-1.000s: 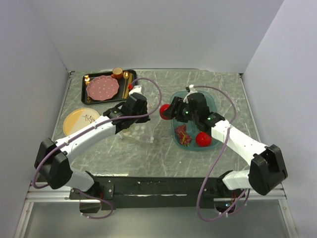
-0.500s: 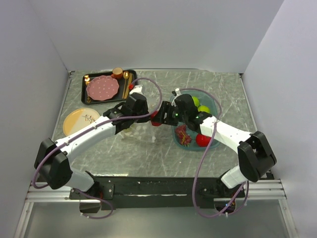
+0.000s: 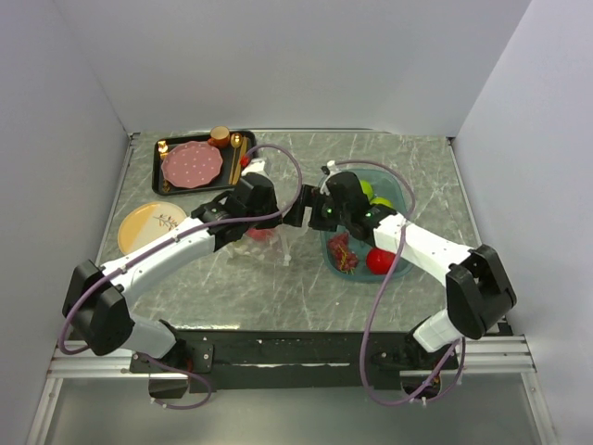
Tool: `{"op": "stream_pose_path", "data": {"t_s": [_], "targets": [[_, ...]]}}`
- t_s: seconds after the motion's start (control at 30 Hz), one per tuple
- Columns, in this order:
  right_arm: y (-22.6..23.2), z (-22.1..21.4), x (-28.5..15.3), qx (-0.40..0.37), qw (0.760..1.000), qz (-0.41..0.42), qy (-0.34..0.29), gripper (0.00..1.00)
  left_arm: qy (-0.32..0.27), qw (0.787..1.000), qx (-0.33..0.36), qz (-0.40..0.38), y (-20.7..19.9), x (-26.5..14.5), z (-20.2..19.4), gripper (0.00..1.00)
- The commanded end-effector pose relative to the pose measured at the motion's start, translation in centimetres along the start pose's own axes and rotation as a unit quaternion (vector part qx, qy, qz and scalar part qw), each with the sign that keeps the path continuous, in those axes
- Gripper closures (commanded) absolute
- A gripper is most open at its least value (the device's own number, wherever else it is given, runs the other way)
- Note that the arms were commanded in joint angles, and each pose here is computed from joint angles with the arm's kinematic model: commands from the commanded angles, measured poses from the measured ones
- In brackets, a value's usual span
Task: Place the food in the zip-top bag and seal the zipper
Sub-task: Place the fake fruit in the zipper food storage bag, then pick up the fake fruit from the bin.
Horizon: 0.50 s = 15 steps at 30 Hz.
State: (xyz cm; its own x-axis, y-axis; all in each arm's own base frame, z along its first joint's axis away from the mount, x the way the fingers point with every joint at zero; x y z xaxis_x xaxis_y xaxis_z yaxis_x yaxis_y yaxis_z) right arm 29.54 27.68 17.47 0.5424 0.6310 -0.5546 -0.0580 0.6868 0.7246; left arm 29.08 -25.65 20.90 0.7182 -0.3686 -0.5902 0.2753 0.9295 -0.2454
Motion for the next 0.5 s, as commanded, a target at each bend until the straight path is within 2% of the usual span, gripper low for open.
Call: {"op": "stream_pose_path", "data": {"t_s": [0.0,0.03,0.13,0.3,0.47], "targets": [[-0.9,3.2,-3.4,-0.001,0.994,-0.057,-0.096,0.05,-0.034,0.999,-0.001,-0.015,-0.6,-1.3,1.9,0.99],[-2.3,4.3,-4.1,0.007,0.988,-0.086,-0.125,0.05,-0.034,0.999,-0.002,-0.014,-0.5,-1.3,1.8,0.99],[-6.7,5.9,-6.0,0.03,0.975,-0.154,-0.16,0.05,-0.033,0.999,-0.003,-0.016,-0.5,-1.1,1.5,0.99],[-12.6,7.5,-8.5,0.052,0.945,-0.268,-0.182,0.04,-0.02,1.0,0.0,-0.013,-0.5,-0.6,1.0,0.99],[-16.5,6.5,-9.9,0.067,0.913,-0.357,-0.186,0.03,-0.024,1.0,-0.002,-0.017,-0.6,-0.6,1.0,0.99]]}}
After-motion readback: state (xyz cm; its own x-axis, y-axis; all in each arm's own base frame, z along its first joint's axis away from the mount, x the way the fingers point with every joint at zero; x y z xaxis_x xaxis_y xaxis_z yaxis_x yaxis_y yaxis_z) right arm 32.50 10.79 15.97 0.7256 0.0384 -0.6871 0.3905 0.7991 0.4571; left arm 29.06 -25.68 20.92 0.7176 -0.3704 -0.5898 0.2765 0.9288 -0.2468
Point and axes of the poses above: each gripper's point midway between its finger pads, its own x axis out along the fingers, its own y axis along the line the jaws close on, z = x × y, the point moved 3 cm from there along -x, back along the fingers, and after that the axes turned 13 degrees about x, right-handed, at the moved point
